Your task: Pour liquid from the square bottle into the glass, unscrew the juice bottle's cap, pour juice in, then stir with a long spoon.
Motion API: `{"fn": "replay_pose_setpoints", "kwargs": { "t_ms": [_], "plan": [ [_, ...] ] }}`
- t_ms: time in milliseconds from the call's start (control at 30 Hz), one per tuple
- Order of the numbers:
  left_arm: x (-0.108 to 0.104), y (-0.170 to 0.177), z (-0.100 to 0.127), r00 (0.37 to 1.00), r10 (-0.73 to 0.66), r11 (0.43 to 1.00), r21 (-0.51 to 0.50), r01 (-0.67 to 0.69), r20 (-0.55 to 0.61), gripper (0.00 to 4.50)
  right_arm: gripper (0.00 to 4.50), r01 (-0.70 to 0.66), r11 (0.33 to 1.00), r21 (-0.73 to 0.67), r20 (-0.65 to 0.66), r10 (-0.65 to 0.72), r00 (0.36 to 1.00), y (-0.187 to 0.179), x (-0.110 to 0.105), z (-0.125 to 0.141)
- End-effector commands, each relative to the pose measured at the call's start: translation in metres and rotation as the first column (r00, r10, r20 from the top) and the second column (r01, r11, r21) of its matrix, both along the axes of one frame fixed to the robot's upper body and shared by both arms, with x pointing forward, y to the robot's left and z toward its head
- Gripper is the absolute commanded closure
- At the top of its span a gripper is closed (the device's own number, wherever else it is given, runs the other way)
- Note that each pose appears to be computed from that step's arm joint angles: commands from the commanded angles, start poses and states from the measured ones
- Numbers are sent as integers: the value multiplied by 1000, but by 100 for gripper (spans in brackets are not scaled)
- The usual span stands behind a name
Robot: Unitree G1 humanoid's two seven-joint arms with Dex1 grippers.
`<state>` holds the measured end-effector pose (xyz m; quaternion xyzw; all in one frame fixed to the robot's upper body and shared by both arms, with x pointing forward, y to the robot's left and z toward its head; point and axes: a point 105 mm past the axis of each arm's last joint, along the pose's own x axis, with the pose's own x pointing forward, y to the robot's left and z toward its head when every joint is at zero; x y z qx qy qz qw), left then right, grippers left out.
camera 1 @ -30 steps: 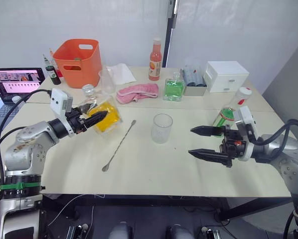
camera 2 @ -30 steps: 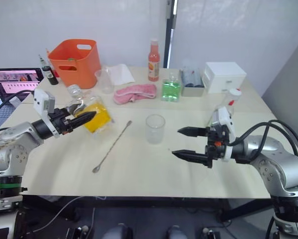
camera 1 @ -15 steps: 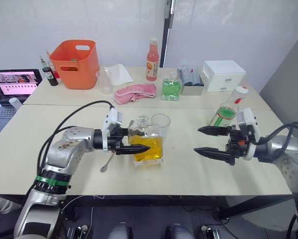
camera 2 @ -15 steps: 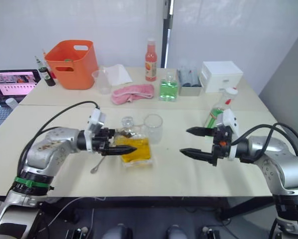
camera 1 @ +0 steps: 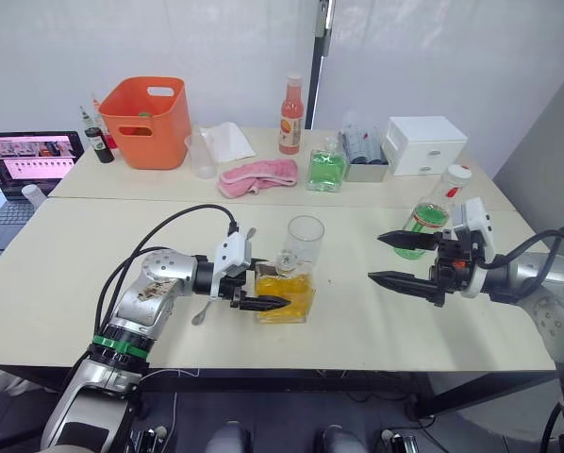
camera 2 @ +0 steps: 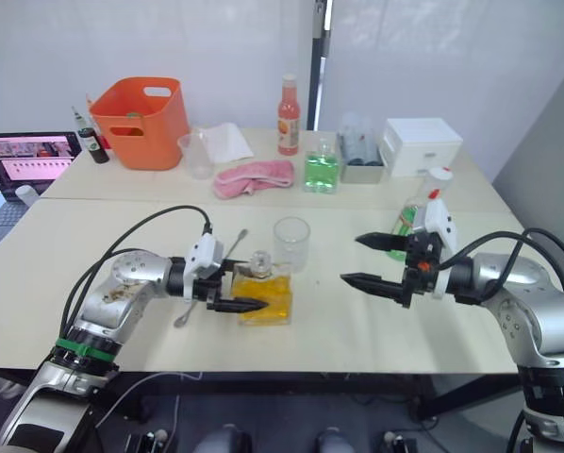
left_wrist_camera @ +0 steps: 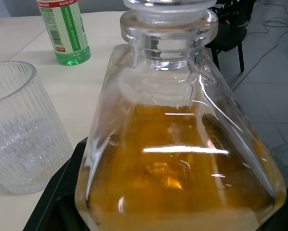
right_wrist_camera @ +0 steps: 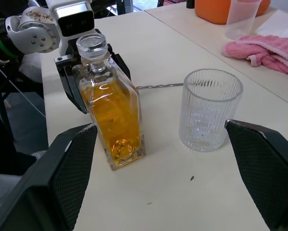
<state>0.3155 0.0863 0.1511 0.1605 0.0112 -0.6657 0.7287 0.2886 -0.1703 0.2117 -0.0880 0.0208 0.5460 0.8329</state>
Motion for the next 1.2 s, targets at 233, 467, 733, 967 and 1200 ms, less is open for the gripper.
{"fn": "replay_pose_setpoints", "kwargs": {
  "t_ms": [233, 467, 733, 967, 1200],
  "plan": [
    [2, 0, 23, 999, 33, 997, -72, -34, -24, 4, 0, -9, 1000, 23, 48, 8, 999, 3, -3, 18],
    [-4, -6, 31, 999, 26, 998, -56, -28, -47, 4, 0, -10, 1000, 25, 47, 9, 999, 5, -2, 18],
    [-1, -10, 27, 997, 50, 997, -51, -53, -61, 4, 0, -6, 1000, 25, 47, 5, 999, 5, -2, 17],
    [0, -11, 24, 997, 48, 997, -58, -51, -60, 168, 0, -15, 1000, 26, 46, 14, 999, 8, -4, 18],
    [-1, -10, 19, 999, 31, 999, -43, -33, -39, 169, 0, -106, 994, 2, 25, 106, 994, 45, -14, 17]
  ]
}}
